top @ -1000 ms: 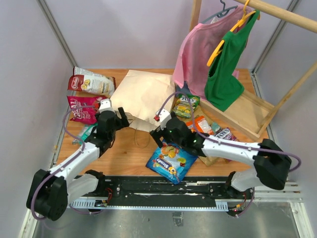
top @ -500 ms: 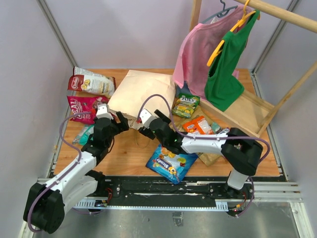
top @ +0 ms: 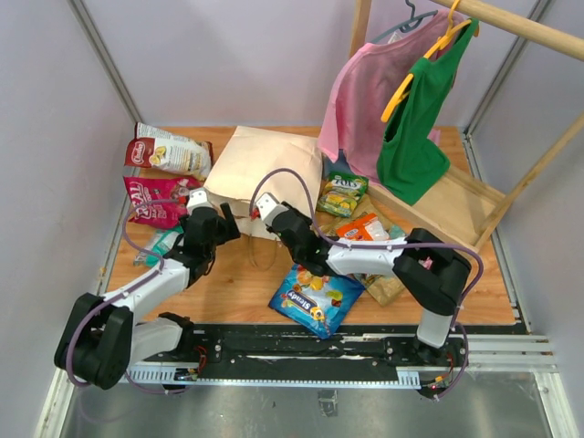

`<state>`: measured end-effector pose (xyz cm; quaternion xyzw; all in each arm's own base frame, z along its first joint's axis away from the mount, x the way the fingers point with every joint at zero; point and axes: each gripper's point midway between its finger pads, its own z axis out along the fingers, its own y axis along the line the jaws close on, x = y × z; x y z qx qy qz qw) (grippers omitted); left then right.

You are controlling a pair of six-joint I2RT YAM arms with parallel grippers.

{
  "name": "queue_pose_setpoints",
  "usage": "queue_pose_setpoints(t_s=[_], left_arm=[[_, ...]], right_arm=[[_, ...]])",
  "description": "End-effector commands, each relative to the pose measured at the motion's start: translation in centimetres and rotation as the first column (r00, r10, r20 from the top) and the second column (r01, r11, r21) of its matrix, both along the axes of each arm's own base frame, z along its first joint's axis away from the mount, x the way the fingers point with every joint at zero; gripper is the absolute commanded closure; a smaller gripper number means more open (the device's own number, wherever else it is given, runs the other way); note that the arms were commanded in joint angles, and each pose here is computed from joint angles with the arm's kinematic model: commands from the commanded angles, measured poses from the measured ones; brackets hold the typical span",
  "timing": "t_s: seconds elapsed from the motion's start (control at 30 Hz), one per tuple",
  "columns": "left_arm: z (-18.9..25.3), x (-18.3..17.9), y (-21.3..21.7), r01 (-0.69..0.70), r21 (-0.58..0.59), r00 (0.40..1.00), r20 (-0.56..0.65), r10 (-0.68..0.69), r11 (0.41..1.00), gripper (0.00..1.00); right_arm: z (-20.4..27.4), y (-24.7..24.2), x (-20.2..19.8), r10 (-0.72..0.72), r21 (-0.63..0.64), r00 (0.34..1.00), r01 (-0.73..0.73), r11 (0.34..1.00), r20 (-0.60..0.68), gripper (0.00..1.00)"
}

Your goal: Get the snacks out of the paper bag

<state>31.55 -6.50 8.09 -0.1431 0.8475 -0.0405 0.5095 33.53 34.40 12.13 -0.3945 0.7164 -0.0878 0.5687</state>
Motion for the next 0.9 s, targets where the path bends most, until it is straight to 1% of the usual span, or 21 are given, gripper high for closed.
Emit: queue_pose_setpoints(t_s=[0.0, 0.1, 0.2, 0.27, 0.3, 0.37, 0.47, 0.53, 0.6, 0.63, 0.7, 0.77, 0.87], left_arm=[[4.1, 2.8, 0.7, -0.068, 0.016, 0.990, 0.124, 0.065, 0.998, 0.08], [6.4, 3.6, 0.4, -0.057, 0.008, 0.984, 0.171, 0.055, 0.998, 0.08], [10.3, 3.8, -0.1, -0.029, -0.009, 0.972, 0.232, 0.030, 1.000, 0.08], [13.2, 3.4, -0.2, -0.004, -0.022, 0.962, 0.274, 0.010, 1.000, 0.07], [14.6, 3.0, -0.3, 0.008, -0.027, 0.954, 0.300, 0.000, 1.000, 0.07], [17.2, 2.2, 0.0, 0.017, -0.031, 0.939, 0.343, -0.005, 0.999, 0.05], [19.4, 1.2, 0.6, 0.004, -0.044, 0.927, 0.376, 0.012, 0.999, 0.03], [20.0, 0.7, 0.6, 0.007, -0.062, 0.922, 0.386, 0.018, 0.998, 0.02], [21.0, 0.5, 0.5, 0.019, -0.073, 0.918, 0.396, 0.012, 0.997, 0.02], [21.8, 0.3, 0.5, 0.026, -0.076, 0.916, 0.400, 0.007, 0.997, 0.02], [23.9, 0.1, 0.1, 0.055, -0.075, 0.908, 0.418, -0.018, 0.996, 0.01], [26.2, 0.0, 0.1, 0.060, -0.072, 0.901, 0.433, -0.023, 0.996, 0.00], [29.7, -0.2, 0.7, 0.037, -0.073, 0.885, 0.466, 0.001, 0.997, 0.00]], right_arm=[[4.6, -1.1, 2.1, -0.074, 0.071, 0.993, 0.068, 0.995, 0.090, 0.70], [6.3, -1.3, 2.2, -0.071, 0.093, 0.992, 0.061, 0.994, 0.103, 0.77], [8.1, -1.1, 2.3, -0.046, 0.113, 0.995, 0.037, 0.993, 0.083, 0.85], [9.6, -0.9, 2.5, -0.027, 0.140, 0.998, 0.018, 0.990, 0.059, 0.91], [10.4, -0.7, 2.7, -0.016, 0.153, 0.999, 0.009, 0.988, 0.047, 0.92], [12.7, -0.3, 3.1, -0.014, 0.186, 0.999, 0.007, 0.983, 0.038, 0.93], [15.8, 0.4, 3.5, -0.022, 0.241, 0.999, 0.013, 0.971, 0.035, 0.93], [17.1, 0.8, 3.1, -0.005, 0.265, 1.000, 0.008, 0.964, -0.014, 0.93], [18.7, 0.8, 2.6, -0.002, 0.306, 0.999, 0.018, 0.952, -0.053, 0.93], [19.6, 1.1, 2.1, 0.022, 0.338, 0.997, 0.005, 0.941, -0.076, 0.93], [21.0, 0.7, 1.3, 0.027, 0.403, 0.992, 0.026, 0.915, -0.124, 0.94], [22.5, 0.5, 0.2, 0.069, 0.455, 0.982, 0.019, 0.890, -0.174, 0.94], [24.6, 0.1, -1.5, 0.131, 0.484, 0.963, -0.002, 0.875, -0.234, 0.93]])
